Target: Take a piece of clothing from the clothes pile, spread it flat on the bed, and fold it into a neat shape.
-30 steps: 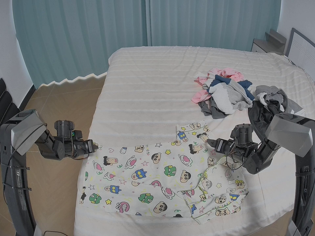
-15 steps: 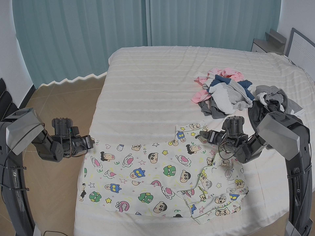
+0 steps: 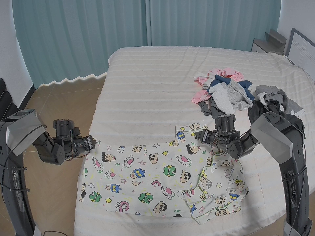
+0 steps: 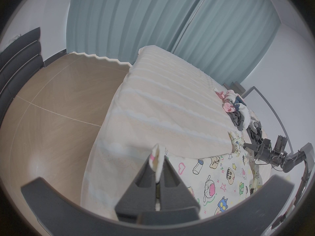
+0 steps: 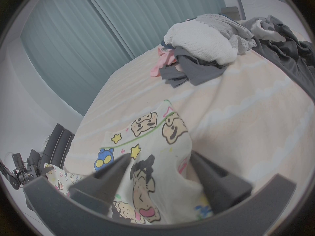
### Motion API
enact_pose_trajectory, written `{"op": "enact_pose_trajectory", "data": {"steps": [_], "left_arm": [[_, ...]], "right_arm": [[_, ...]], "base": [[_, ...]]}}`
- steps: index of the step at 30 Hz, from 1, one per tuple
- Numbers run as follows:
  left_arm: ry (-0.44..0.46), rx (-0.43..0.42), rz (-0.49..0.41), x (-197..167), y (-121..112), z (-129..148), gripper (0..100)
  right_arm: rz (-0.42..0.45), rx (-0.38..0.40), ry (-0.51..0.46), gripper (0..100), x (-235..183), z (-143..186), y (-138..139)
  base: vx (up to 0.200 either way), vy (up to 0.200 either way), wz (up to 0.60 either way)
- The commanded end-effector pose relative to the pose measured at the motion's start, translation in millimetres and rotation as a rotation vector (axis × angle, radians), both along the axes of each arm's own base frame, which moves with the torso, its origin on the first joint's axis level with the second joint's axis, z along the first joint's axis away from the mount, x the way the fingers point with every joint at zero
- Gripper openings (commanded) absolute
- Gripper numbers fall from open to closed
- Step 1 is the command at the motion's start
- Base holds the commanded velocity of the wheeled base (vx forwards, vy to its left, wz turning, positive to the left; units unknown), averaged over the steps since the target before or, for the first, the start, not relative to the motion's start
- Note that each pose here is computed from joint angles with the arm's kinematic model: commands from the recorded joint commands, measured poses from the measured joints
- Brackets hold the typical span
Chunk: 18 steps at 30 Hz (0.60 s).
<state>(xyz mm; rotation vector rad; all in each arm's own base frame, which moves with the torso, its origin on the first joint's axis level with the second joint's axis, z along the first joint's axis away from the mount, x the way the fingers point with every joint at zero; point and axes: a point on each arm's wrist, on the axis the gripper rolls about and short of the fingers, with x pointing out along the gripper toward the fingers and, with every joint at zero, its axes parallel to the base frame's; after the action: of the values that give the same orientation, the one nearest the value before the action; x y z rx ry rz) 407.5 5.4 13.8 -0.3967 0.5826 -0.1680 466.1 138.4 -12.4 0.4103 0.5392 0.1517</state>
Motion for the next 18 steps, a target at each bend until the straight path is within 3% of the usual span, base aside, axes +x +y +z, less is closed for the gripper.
{"op": "enact_pose_trajectory", "data": {"steps": [1, 7, 9, 18], "left_arm": [[-0.001, -0.001, -0.002, -1, -1, 1, 0], [-0.014, 0.01, 0.013, -2, 0, 5, 0], [-0.027, 0.027, 0.043, -3, 1, 8, 0], [-0.14, 0.071, 0.115, -1, 2, 22, 0]], "right_arm": [[0.002, -0.002, 0.017, 0, -3, -6, 1], [-0.022, 0.032, 0.0, 0, -1, 0, -2], [-0.043, 0.082, -0.038, 0, 0, 15, -4], [-0.07, 0.152, -0.139, 0, -9, 48, -18]], "base": [[0.0, 0.0, 0.0], [0.0, 0.0, 0.0], [0.0, 0.0, 0.0], [0.0, 0.0, 0.0]]}}
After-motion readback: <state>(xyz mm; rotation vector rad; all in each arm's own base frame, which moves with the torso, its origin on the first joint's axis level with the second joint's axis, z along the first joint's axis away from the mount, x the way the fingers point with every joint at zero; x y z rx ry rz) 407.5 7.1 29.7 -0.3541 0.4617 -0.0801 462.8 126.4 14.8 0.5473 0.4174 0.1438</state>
